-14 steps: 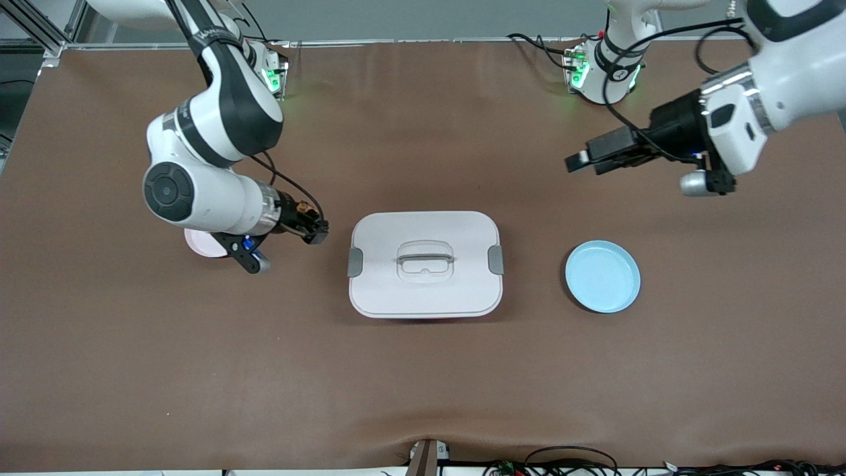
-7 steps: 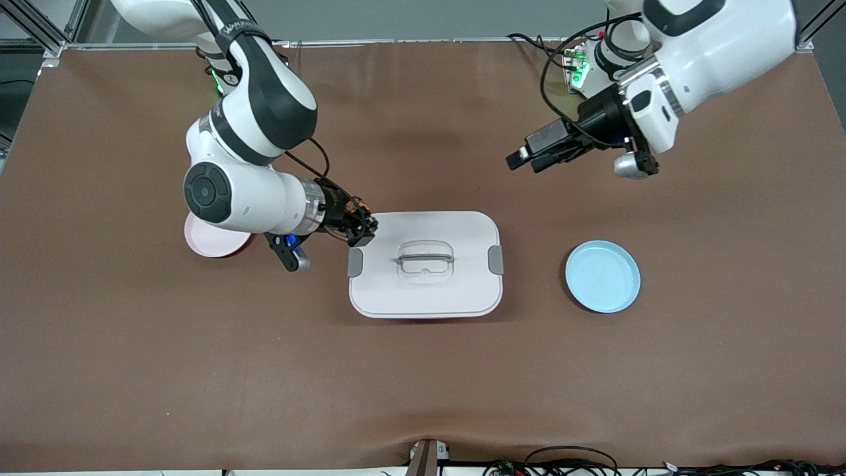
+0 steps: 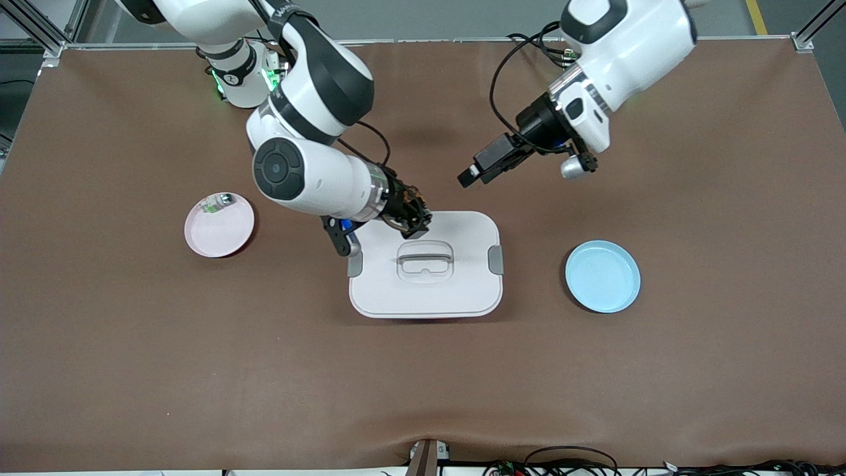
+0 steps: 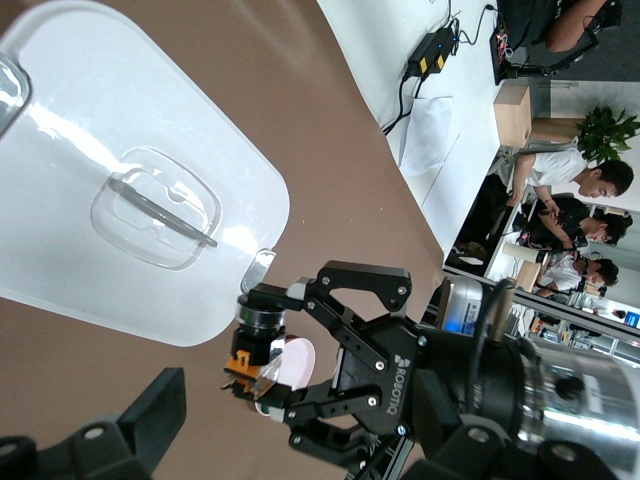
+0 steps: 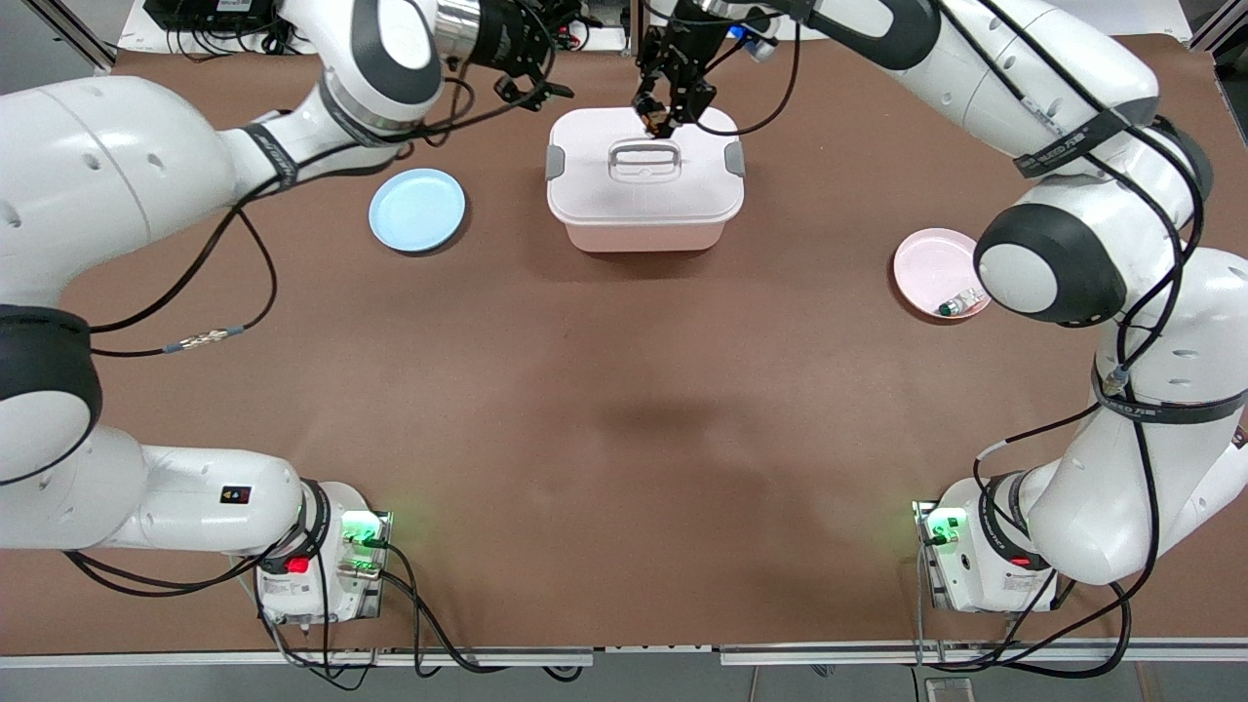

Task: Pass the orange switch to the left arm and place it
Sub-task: 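Lift the switch with the right gripper while the left gripper approaches, then grasp the switch with the left gripper above the white box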

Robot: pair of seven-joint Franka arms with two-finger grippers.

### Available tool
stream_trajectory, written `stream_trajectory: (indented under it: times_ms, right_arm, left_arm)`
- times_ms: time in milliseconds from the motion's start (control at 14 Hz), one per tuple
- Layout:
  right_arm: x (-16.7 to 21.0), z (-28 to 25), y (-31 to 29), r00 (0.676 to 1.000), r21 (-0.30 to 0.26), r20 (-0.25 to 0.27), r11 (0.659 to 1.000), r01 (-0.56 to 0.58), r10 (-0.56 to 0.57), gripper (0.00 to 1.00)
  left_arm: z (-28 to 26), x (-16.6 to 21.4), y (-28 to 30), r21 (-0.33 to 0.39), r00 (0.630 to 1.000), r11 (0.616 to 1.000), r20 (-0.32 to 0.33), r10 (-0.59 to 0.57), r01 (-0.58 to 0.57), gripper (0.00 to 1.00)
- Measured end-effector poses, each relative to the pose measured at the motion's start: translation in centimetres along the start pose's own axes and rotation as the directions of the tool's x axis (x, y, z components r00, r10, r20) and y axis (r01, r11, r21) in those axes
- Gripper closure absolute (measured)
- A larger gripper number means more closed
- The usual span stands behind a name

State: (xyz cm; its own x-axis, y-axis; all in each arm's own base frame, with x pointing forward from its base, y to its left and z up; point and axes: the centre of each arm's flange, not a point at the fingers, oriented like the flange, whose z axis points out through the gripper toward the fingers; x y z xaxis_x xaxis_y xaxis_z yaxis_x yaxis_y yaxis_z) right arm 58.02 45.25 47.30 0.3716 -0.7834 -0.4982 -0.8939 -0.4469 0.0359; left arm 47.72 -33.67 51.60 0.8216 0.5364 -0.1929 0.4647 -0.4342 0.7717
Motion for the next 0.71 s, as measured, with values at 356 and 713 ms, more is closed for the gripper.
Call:
stream_trajectory:
  times_ms: [356,713]
  right_arm:
    - [-1.7,-1.0,-0.4,0.996,0.041,0.06,0.997,-0.062,0.059,0.27]
    - [-3.5,-0.2,-0.6,0.994,0.072,0.073,0.993,-0.092,0.086,0.27]
  left_arm:
    - [2.2,1.2,-1.7,0.028,1.0,1.0,0.02,0.011,-0.011,0.0]
    - [3.8,0.5,-2.3,0.05,0.996,0.996,0.05,0.069,-0.072,0.0]
